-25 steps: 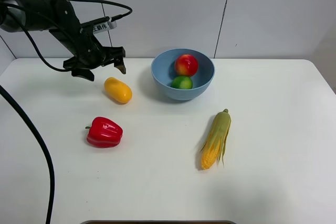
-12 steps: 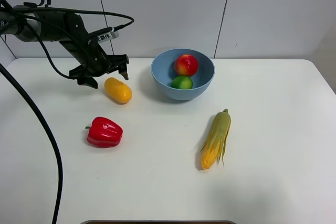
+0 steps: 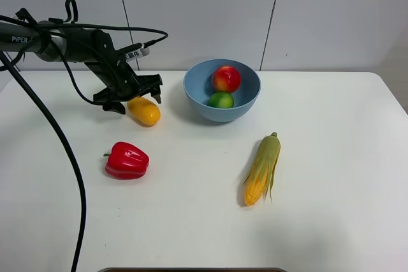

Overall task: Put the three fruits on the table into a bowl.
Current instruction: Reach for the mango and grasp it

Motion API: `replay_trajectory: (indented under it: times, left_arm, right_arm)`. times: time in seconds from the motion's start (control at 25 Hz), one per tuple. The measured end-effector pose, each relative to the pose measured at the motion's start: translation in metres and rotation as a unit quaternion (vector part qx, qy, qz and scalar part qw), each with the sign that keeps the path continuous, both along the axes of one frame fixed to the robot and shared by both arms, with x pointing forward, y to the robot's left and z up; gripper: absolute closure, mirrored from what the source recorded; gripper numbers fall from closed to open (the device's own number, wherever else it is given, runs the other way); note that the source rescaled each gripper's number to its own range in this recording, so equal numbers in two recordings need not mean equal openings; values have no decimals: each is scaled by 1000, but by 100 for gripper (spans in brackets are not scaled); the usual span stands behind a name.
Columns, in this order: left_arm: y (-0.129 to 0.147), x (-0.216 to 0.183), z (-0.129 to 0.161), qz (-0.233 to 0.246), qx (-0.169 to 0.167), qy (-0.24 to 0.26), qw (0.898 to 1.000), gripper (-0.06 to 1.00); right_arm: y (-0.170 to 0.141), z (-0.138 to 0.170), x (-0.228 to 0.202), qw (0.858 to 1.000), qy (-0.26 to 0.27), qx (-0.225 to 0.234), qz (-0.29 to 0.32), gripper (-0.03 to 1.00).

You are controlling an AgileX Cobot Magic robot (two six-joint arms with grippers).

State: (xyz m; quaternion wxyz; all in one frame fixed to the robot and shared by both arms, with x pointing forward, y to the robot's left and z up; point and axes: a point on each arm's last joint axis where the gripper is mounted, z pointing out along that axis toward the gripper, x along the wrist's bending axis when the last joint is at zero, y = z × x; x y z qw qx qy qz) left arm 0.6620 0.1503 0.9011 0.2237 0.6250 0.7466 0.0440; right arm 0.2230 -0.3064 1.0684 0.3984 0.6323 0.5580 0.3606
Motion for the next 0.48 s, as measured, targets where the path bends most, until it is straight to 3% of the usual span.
replay_trajectory:
  times: [0.48]
  left_arm:
    - [-3, 4, -27, 11, 2, 5, 1000, 23]
  right_arm:
    - [0, 0, 0, 1000, 0, 0, 0, 10]
